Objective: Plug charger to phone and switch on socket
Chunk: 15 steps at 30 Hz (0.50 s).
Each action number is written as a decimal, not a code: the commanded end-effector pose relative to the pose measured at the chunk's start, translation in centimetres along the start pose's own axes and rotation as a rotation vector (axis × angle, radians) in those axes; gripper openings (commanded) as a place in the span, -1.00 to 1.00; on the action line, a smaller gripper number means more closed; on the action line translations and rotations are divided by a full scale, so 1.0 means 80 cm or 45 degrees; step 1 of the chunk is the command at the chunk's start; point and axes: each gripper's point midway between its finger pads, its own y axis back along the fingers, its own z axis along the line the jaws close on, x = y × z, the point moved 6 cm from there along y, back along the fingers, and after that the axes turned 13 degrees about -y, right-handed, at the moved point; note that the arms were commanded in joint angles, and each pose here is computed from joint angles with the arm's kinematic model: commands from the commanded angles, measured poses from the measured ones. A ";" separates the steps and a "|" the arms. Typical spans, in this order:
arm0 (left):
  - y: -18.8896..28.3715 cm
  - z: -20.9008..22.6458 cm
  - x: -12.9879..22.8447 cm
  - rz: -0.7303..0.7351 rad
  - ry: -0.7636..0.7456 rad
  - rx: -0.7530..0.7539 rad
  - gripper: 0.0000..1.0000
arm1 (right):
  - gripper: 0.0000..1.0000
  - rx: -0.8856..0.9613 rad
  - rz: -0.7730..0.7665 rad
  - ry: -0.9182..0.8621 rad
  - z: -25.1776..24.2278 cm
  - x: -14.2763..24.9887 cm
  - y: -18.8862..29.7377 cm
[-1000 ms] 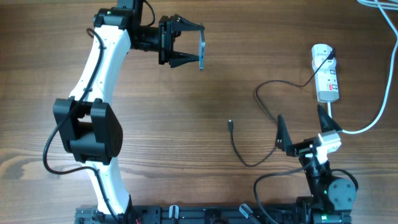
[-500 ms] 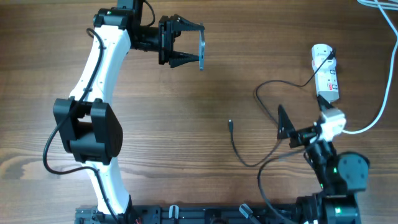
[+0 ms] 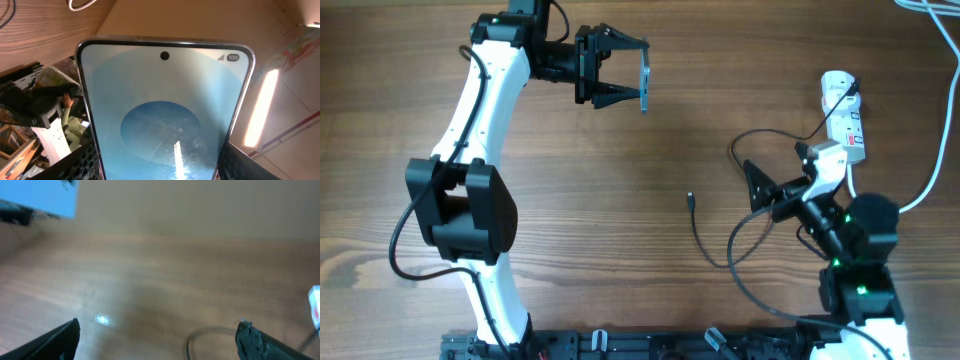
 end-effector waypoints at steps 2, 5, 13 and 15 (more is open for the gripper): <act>0.005 -0.021 0.019 0.035 -0.045 0.060 0.37 | 1.00 0.159 0.061 -0.104 0.000 -0.048 -0.001; 0.005 -0.021 0.019 0.035 -0.045 0.060 0.37 | 1.00 0.079 0.115 -0.162 0.013 -0.065 -0.010; 0.005 -0.021 0.019 0.035 -0.045 0.060 0.36 | 1.00 -0.162 0.209 -0.369 0.035 -0.059 -0.022; 0.005 -0.021 0.019 0.035 -0.045 0.060 0.36 | 0.99 -0.136 0.219 -0.387 0.033 -0.056 -0.022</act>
